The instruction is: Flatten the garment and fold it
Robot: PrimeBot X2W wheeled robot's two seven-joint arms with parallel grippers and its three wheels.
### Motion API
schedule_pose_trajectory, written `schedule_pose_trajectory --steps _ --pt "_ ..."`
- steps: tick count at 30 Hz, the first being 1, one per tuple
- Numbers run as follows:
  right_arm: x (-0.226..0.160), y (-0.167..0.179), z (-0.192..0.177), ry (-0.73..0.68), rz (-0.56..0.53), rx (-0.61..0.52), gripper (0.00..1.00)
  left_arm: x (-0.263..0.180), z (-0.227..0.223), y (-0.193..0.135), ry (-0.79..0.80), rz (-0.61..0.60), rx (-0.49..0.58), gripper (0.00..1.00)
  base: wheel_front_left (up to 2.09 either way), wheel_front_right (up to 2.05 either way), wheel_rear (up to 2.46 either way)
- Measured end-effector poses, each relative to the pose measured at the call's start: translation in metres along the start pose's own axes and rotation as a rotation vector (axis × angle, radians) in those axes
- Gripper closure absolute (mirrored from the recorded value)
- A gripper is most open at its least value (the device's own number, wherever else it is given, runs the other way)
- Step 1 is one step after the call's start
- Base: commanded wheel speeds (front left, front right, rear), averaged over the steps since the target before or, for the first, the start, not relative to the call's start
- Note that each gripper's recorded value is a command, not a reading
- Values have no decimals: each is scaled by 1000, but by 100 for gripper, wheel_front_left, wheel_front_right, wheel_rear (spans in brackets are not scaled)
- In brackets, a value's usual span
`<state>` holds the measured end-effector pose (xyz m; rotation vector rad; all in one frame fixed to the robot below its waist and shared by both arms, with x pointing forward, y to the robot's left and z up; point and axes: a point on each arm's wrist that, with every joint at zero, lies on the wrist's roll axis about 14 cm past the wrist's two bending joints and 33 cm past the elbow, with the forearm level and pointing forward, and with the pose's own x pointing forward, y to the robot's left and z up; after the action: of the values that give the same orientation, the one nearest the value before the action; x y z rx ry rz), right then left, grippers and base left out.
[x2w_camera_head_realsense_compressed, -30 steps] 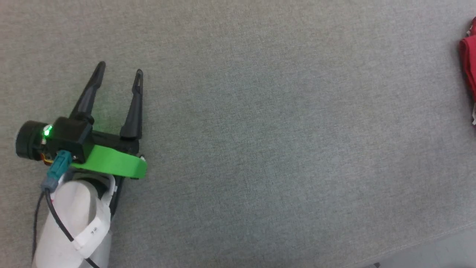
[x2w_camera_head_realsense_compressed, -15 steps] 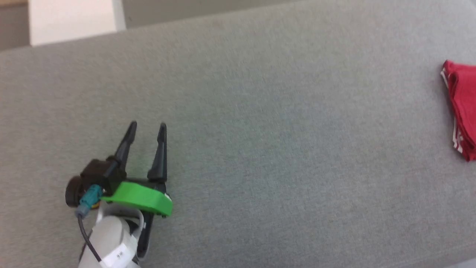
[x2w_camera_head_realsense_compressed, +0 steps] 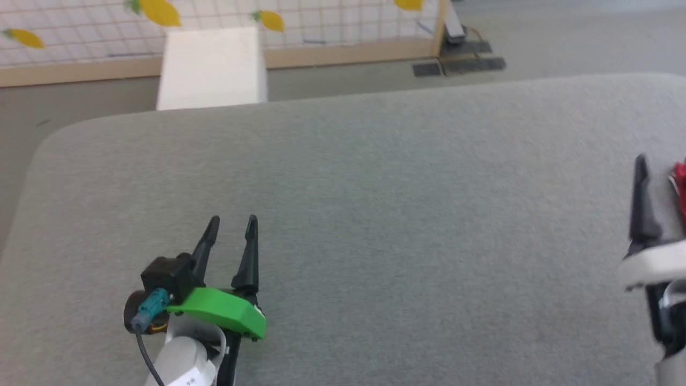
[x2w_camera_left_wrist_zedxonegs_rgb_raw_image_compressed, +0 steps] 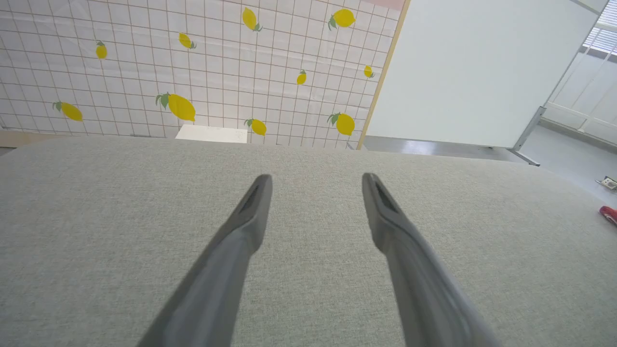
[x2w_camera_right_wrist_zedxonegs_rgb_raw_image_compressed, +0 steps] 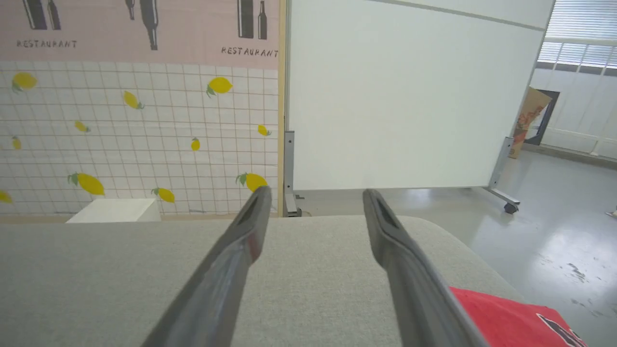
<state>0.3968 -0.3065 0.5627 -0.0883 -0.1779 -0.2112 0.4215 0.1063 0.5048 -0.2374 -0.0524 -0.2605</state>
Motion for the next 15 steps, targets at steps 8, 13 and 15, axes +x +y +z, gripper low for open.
schedule_pose_trajectory --steps 8,13,15 --pt "-36 48 10 -10 87 86 0 -28 14 13 -30 64 9 0 0 0 0" --pt "-54 69 2 25 141 108 0 -44 14 18 -29 90 11 0 0 0 0" --pt "-59 77 -2 37 163 114 0 -48 15 19 -29 98 12 0 0 0 0"
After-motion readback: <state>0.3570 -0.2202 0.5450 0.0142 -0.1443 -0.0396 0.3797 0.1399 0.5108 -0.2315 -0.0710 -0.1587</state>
